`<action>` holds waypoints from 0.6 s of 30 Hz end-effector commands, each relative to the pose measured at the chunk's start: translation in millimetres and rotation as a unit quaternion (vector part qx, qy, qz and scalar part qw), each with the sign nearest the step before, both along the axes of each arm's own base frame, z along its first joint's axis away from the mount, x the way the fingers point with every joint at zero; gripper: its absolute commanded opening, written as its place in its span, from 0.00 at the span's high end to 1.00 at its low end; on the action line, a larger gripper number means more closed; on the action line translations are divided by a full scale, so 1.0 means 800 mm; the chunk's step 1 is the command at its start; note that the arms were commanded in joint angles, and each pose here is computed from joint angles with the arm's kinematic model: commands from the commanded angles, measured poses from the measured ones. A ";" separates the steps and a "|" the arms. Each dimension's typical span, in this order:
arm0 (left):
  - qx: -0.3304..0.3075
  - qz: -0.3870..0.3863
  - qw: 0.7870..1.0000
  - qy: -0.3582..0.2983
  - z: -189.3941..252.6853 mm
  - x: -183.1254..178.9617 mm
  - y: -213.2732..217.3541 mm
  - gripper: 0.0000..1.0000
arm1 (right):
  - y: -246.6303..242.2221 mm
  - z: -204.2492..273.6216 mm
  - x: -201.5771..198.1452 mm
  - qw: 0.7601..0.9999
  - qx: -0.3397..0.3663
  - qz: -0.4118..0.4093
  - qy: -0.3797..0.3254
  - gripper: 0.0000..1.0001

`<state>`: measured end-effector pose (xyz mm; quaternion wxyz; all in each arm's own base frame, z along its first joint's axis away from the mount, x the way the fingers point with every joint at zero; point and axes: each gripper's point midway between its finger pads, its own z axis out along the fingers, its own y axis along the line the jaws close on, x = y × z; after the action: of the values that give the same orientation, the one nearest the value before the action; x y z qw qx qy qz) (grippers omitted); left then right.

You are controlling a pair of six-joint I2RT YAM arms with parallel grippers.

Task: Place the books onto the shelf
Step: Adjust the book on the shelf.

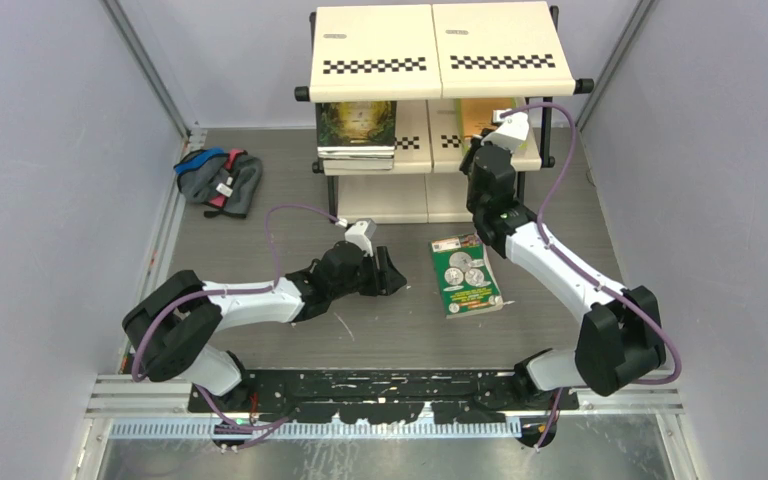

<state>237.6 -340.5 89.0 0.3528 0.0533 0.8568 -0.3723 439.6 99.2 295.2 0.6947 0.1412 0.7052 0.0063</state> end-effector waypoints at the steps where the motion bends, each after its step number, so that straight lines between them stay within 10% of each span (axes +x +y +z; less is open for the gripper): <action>1: -0.026 -0.001 1.000 -0.015 0.016 0.004 -0.006 0.48 | -0.007 0.052 -0.012 0.998 0.018 -0.008 -0.053 0.99; 18: -0.026 0.003 0.999 -0.019 0.020 0.005 -0.002 0.48 | 0.055 0.044 0.000 0.993 0.037 0.110 -0.037 0.99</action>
<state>236.3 -339.0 86.3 0.3509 0.0530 0.8584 -0.3705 435.9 128.2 307.7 0.6953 0.0980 0.7075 0.0798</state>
